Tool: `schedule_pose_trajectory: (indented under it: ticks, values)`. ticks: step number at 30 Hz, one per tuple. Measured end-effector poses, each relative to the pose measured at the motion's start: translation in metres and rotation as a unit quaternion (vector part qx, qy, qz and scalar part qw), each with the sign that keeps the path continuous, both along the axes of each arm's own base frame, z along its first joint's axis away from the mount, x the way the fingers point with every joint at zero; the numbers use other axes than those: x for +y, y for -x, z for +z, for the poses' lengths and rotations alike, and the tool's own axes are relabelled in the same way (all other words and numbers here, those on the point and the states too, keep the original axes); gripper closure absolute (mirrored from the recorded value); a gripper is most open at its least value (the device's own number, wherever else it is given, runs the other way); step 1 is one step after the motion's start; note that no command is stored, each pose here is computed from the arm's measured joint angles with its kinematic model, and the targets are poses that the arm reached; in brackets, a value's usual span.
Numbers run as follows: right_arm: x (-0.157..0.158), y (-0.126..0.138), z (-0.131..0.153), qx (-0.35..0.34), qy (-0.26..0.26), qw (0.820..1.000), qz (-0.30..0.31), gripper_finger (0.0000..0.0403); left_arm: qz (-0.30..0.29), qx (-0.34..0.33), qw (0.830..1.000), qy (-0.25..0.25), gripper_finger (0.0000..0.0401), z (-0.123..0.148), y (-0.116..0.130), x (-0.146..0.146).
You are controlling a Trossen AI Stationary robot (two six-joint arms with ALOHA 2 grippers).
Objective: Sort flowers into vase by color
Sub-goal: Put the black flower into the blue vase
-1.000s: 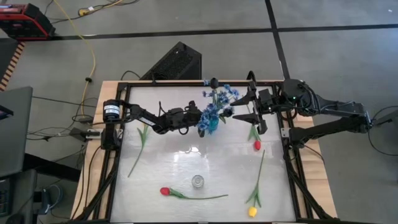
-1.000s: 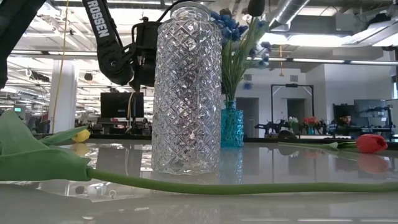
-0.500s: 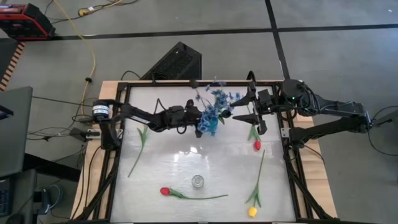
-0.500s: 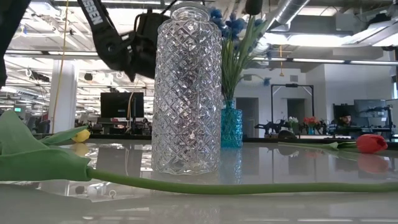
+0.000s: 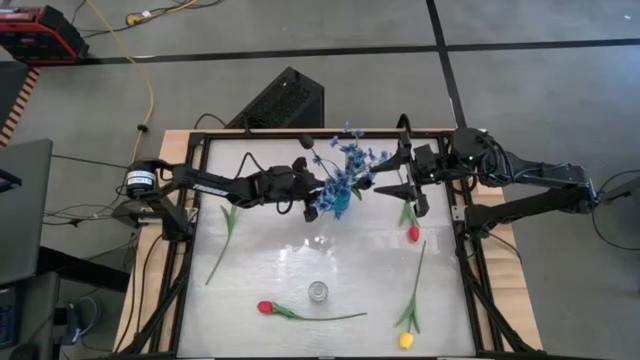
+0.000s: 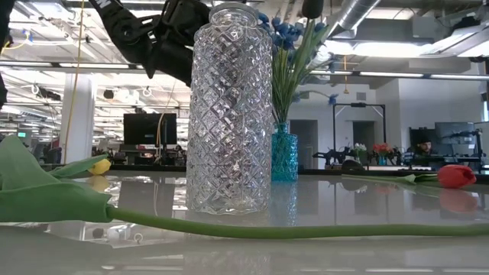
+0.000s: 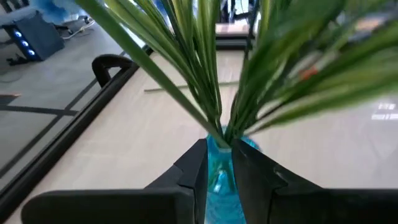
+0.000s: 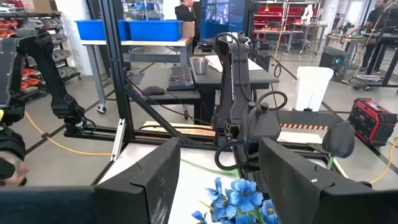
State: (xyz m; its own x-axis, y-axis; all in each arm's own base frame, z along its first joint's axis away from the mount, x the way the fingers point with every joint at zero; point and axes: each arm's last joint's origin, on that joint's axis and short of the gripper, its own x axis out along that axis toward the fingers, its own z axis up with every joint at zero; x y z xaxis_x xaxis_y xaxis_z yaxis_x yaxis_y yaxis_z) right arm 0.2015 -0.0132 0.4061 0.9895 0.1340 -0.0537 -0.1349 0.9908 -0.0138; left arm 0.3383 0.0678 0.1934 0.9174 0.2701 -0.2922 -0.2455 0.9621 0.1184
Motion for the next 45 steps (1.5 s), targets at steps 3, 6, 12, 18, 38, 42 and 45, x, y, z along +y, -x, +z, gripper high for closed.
schedule_pose_trajectory:
  ticks: [3,6,12,18,38,42,45]
  values:
    - [0.000,0.000,-0.001,0.005,-0.001,1.000,0.000,0.0159,-0.006,0.020,1.000,-0.016,0.0339,-0.002,0.001,0.000]
    - [0.000,0.000,-0.003,0.015,-0.003,1.000,0.000,0.0159,-0.001,0.050,0.998,-0.030,0.0339,0.004,0.007,-0.001]
    - [0.000,0.000,-0.004,0.022,-0.003,1.000,-0.001,0.0159,0.018,0.170,0.984,-0.056,0.0340,0.036,0.035,-0.004]
    - [-0.003,0.001,-0.004,0.022,-0.001,1.000,-0.008,0.0159,0.117,0.142,0.978,-0.103,0.0358,0.084,0.067,-0.007]
    - [0.000,0.001,-0.010,0.053,-0.004,0.999,0.001,0.0159,0.262,-0.133,0.951,-0.092,0.0401,0.142,0.074,0.006]
    - [0.000,0.001,-0.011,0.055,-0.002,0.999,0.001,0.0159,0.233,-0.148,0.958,-0.079,0.0401,0.143,0.072,0.004]
    - [0.000,0.001,-0.011,0.054,-0.001,0.999,0.001,0.0159,0.209,-0.151,0.963,-0.073,0.0401,0.143,0.071,0.004]
